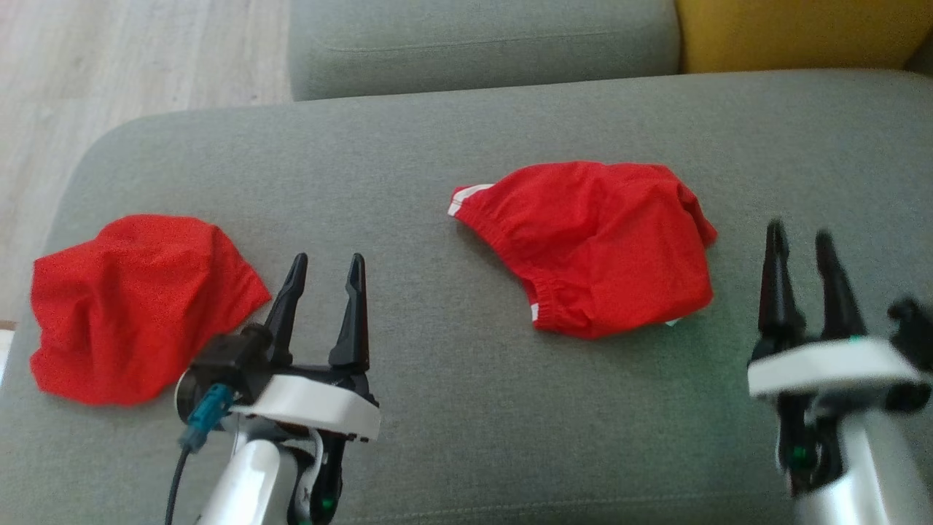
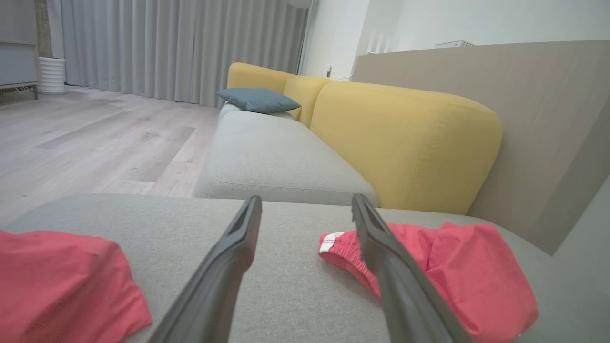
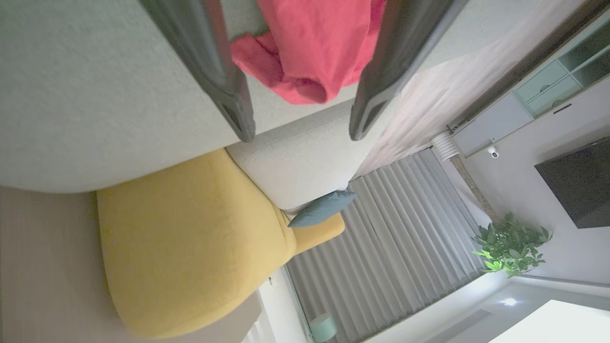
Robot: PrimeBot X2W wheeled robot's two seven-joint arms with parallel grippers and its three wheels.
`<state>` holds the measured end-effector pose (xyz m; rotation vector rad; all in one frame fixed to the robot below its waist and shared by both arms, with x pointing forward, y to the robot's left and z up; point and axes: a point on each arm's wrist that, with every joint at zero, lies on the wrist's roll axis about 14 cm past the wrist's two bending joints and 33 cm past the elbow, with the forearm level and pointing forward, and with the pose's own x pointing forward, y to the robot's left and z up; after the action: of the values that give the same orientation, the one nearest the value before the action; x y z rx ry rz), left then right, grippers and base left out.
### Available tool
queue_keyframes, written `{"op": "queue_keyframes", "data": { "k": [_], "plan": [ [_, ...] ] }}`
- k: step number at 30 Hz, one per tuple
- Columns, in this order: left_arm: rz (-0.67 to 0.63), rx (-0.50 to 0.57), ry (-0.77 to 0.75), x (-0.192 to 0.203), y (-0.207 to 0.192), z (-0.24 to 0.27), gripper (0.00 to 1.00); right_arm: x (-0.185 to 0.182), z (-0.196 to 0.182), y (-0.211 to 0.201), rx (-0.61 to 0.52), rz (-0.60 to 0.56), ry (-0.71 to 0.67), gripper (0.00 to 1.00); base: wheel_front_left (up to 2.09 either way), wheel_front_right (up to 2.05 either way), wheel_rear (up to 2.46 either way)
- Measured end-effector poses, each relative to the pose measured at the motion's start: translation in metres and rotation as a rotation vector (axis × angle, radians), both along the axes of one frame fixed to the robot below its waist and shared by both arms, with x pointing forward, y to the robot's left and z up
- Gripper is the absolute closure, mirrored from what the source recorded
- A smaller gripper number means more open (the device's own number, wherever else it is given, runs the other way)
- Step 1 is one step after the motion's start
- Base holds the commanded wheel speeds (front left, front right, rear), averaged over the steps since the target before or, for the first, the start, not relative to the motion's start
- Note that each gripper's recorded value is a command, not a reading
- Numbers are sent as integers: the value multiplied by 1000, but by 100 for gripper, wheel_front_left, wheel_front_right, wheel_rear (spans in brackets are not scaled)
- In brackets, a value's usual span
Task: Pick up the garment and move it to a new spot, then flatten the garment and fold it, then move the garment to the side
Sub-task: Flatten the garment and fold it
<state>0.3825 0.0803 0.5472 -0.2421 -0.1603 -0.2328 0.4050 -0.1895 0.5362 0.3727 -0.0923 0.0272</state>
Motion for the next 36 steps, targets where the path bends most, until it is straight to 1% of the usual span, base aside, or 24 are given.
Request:
{"op": "queue_keyframes", "data": {
  "k": [2,5,8,10,14,17,18,19,20,23,29,36],
  "plan": [
    [-15,-5,7,1,-5,-2,0,-14,-16,-4,40,-16,30,0,0,0,0],
    [-51,-1,31,1,-16,-11,0,-27,-36,-5,48,-28,80,0,0,0,0],
    [-86,3,57,2,-26,-20,0,-27,-39,-6,49,-33,85,0,0,0,0],
    [-133,11,82,2,-38,-29,0,-24,-37,-10,48,-45,80,0,0,0,0],
    [-317,54,145,-6,-83,-55,0,-17,-29,-19,38,-68,55,0,0,0,0],
    [-454,106,186,-12,-115,-71,0,-15,-29,-27,25,-88,61,0,0,0,0],
    [-520,145,222,-13,-130,-83,0,-16,-32,-32,20,-103,71,0,0,0,0],
    [-520,145,222,-13,-130,-83,0,-16,-32,-32,20,-103,71,0,0,0,0],
    [-574,176,256,-13,-142,-95,0,-17,-34,-38,15,-118,79,0,0,0,0],
    [-629,224,308,-13,-154,-114,0,-18,-35,-44,9,-137,83,0,0,0,0],
    [-704,278,362,-6,-171,-138,0,-19,-40,-55,-5,-169,99,0,0,0,0],
    [-728,283,378,4,-181,-146,0,-21,-39,-62,-15,-190,92,0,0,0,0]
  ]
}}
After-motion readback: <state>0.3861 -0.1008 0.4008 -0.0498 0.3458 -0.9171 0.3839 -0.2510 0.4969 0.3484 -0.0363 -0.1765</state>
